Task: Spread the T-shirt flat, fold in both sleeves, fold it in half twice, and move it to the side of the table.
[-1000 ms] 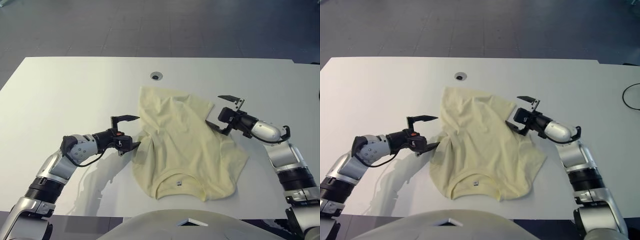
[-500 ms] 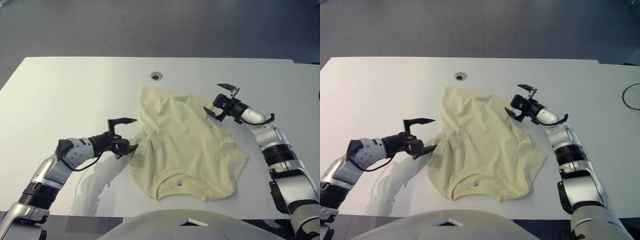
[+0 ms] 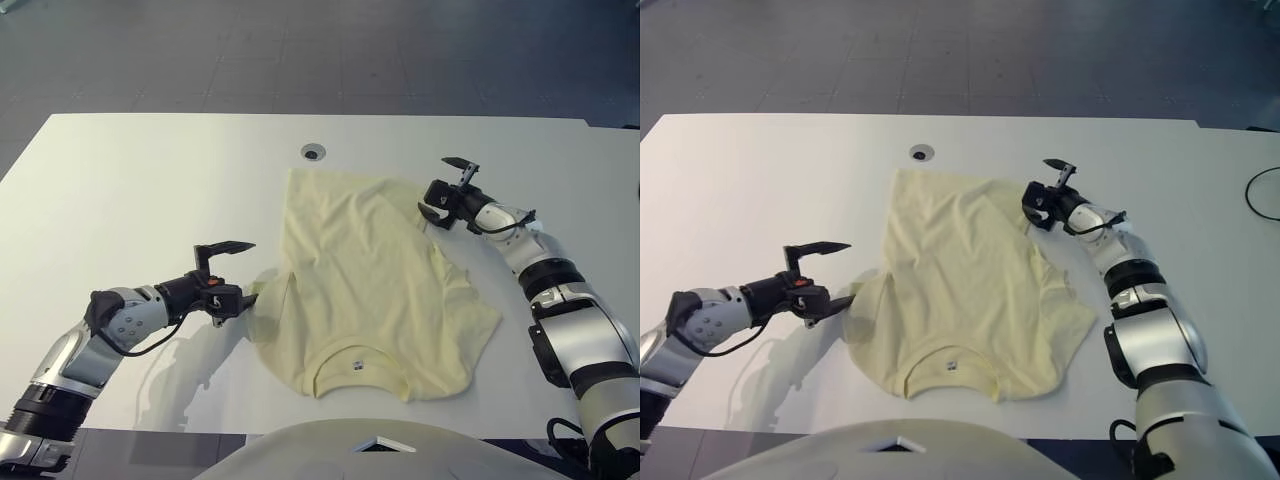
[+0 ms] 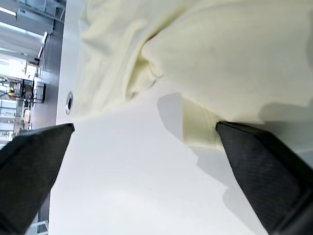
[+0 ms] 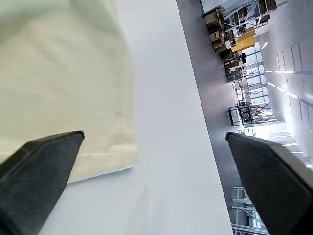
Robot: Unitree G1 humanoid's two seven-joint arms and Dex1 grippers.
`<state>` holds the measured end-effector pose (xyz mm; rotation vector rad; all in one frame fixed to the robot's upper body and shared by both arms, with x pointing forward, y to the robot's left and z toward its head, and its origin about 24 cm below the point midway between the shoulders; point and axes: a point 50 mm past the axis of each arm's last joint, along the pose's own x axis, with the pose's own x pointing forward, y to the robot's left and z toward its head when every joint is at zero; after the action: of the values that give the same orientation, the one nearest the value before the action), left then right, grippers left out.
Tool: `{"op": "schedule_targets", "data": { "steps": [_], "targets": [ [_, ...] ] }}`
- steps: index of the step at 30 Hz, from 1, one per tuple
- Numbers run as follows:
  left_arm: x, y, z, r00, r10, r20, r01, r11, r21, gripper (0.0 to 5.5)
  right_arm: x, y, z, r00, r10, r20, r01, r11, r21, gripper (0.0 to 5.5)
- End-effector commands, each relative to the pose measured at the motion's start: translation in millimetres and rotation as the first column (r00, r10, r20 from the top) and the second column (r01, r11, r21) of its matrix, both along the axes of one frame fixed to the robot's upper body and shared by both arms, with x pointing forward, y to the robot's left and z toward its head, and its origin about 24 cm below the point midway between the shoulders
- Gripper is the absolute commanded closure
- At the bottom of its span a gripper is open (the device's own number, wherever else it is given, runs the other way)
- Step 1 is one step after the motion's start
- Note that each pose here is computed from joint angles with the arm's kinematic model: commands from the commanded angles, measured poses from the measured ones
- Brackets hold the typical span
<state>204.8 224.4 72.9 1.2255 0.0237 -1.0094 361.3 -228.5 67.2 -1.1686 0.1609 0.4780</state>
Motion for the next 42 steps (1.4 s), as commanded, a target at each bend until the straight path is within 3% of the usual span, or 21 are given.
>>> {"op": "schedule_targets", "data": {
  "steps": [1, 27, 36, 42],
  "targets": [
    [-13.9, 9.2, -12.3, 0.997, 0.038, -0.072, -0.031, 0.996, 0.087, 0.1, 4.2, 0.5, -1.1, 1.0, -0.001, -0.016, 0.0, 0.999, -0.049, 0.11],
    [-50.6, 21.9, -6.2, 0.965, 0.226, -0.131, -0.203, 0.964, 0.171, 0.1, 27.0, 22.5, 17.9, 0.989, 0.042, 0.143, 0.0, 0.959, -0.284, 0.11],
    [-57.4, 15.2, -3.1, 0.961, 0.222, -0.168, -0.2, 0.97, 0.138, 0.1, 32.8, 27.1, 30.3, 0.972, 0.036, 0.233, 0.028, 0.964, -0.265, 0.11],
    [-42.7, 13.7, 33.9, 0.968, 0.251, -0.015, -0.25, 0.968, 0.027, 0.1, 33.4, 26.0, 43.5, 0.96, 0.029, 0.279, 0.009, 0.991, -0.132, 0.11]
  ]
}}
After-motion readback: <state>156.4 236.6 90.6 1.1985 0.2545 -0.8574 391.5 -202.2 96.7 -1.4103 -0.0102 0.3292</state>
